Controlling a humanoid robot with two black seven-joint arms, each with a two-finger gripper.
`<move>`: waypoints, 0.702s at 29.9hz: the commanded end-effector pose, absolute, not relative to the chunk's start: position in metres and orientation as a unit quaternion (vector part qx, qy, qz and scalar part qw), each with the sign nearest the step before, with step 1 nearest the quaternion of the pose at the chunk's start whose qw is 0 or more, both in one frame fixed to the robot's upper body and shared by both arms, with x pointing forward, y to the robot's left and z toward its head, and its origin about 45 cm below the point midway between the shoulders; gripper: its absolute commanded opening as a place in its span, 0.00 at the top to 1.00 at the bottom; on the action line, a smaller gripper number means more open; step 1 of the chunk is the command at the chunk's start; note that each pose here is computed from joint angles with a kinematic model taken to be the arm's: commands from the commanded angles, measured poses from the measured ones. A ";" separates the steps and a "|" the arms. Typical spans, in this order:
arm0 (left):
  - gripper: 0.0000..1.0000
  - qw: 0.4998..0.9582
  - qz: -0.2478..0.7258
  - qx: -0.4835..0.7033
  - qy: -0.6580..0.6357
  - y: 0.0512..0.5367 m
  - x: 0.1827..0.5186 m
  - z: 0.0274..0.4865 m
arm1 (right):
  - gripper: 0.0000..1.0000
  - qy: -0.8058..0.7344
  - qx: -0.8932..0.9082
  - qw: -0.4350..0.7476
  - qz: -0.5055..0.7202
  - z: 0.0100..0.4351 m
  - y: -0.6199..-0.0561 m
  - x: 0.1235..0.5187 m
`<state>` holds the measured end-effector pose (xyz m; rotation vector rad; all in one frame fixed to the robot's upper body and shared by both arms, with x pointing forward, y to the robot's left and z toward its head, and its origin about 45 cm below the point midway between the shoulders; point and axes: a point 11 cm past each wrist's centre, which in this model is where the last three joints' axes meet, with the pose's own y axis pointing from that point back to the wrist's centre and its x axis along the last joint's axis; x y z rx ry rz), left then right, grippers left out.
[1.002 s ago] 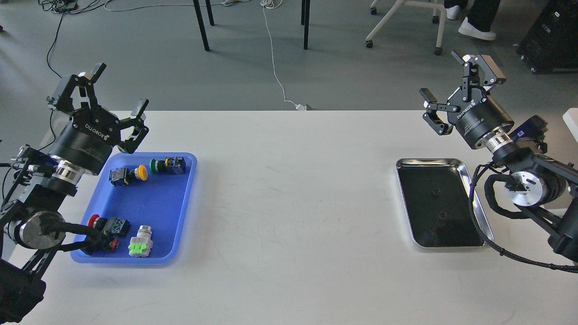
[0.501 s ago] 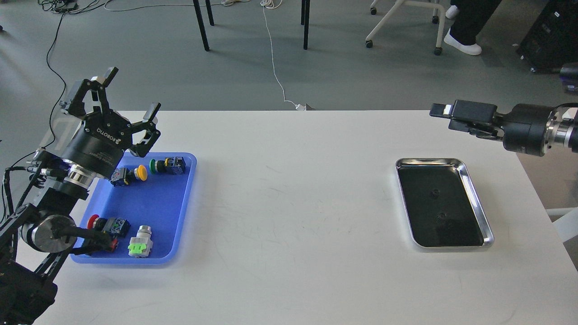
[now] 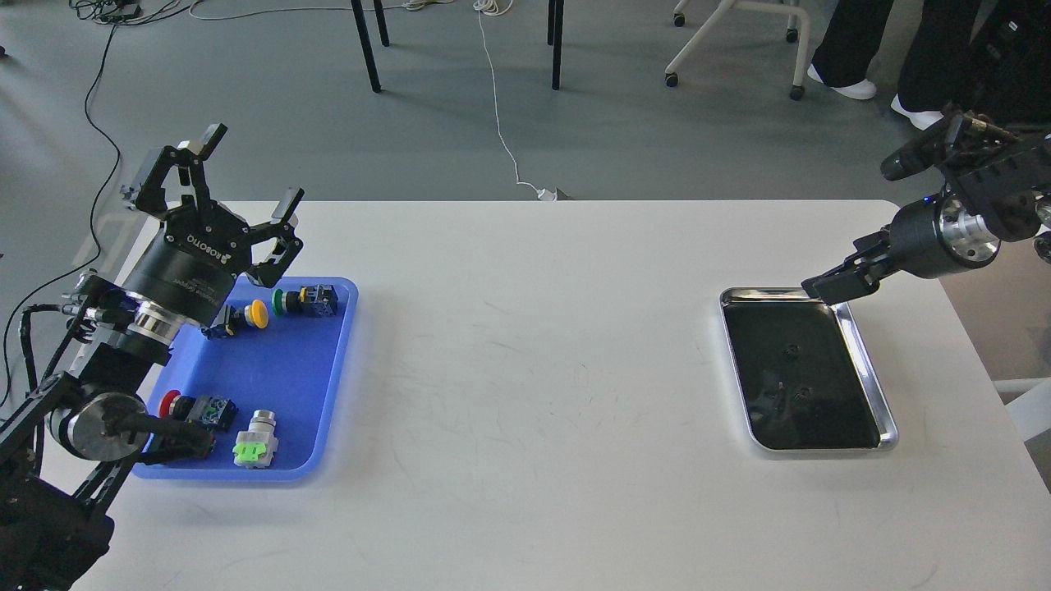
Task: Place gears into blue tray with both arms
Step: 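Reach the right gripper down into the metal tray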
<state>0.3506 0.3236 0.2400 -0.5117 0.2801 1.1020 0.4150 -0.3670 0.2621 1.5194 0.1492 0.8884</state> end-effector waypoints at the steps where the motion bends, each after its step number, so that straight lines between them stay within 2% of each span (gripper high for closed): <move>1: 0.01 0.813 0.515 -0.240 0.128 0.324 0.350 0.242 | 0.05 0.099 0.642 0.645 0.401 0.248 -0.362 0.419; 21: 0.01 0.813 0.515 -0.238 0.129 0.324 0.349 0.241 | 0.18 0.145 0.646 0.642 0.388 0.183 -0.359 0.401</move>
